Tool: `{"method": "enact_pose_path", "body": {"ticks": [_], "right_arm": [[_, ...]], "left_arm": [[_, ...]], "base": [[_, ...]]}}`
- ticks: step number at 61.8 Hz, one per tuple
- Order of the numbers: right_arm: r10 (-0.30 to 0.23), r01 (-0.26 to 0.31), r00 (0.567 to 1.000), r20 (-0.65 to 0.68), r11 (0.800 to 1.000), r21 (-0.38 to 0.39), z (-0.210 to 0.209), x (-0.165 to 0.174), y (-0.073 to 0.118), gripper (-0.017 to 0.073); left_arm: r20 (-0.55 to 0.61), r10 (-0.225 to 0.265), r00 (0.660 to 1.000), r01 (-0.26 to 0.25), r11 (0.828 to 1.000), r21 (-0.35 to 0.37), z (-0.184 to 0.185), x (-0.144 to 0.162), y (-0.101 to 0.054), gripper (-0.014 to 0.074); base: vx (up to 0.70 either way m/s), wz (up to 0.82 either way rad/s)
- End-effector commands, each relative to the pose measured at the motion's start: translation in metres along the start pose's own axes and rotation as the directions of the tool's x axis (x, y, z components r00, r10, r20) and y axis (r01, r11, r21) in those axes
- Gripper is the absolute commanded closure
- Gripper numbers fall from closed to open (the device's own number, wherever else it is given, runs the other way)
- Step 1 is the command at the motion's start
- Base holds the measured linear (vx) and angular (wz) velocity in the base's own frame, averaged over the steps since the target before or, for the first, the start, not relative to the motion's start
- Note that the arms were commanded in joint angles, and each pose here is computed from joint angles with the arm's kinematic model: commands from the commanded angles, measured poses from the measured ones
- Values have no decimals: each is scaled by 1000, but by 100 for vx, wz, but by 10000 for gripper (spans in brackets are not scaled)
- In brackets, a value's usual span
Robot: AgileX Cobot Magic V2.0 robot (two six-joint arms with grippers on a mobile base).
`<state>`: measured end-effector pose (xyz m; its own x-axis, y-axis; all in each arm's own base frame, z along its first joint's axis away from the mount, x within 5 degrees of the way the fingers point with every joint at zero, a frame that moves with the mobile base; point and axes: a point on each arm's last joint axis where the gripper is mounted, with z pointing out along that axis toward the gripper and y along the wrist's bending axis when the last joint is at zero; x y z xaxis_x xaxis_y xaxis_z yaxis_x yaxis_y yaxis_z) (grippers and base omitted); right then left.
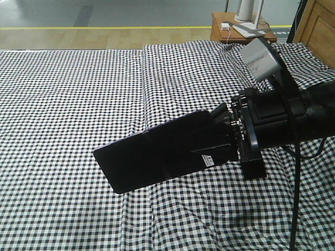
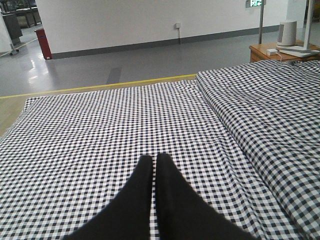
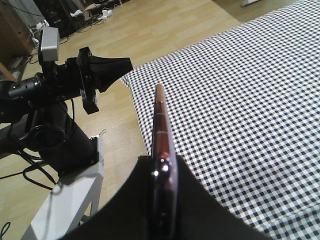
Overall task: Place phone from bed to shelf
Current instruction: 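Hold the phone in the right gripper while the base turns away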
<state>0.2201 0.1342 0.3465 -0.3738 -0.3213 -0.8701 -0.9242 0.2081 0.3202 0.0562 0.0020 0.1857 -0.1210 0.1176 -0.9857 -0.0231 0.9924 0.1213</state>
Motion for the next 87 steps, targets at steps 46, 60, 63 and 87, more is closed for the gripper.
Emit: {"method": "enact_pose_path", "body": {"ticks": [46,60,63,87], "right_arm": [[-20,27,996,86,996,-87,-8,-15,18,561],[-20,27,996,86,996,-87,-8,-15,18,561],[-19,27,996,87,996,-86,-8,-15,18,561],[-19,27,996,87,996,-86,-8,-15,18,561]], "left_arm": [[107,-14,994,15,1000,-9,-3,-14,2,592],[107,-14,994,15,1000,-9,-3,-14,2,592],[107,-14,994,15,1000,-9,-3,-14,2,592],[107,-14,994,15,1000,-9,-3,-14,2,592]], "base": [[0,0],[-1,2],[-2,7],[-4,16]]}}
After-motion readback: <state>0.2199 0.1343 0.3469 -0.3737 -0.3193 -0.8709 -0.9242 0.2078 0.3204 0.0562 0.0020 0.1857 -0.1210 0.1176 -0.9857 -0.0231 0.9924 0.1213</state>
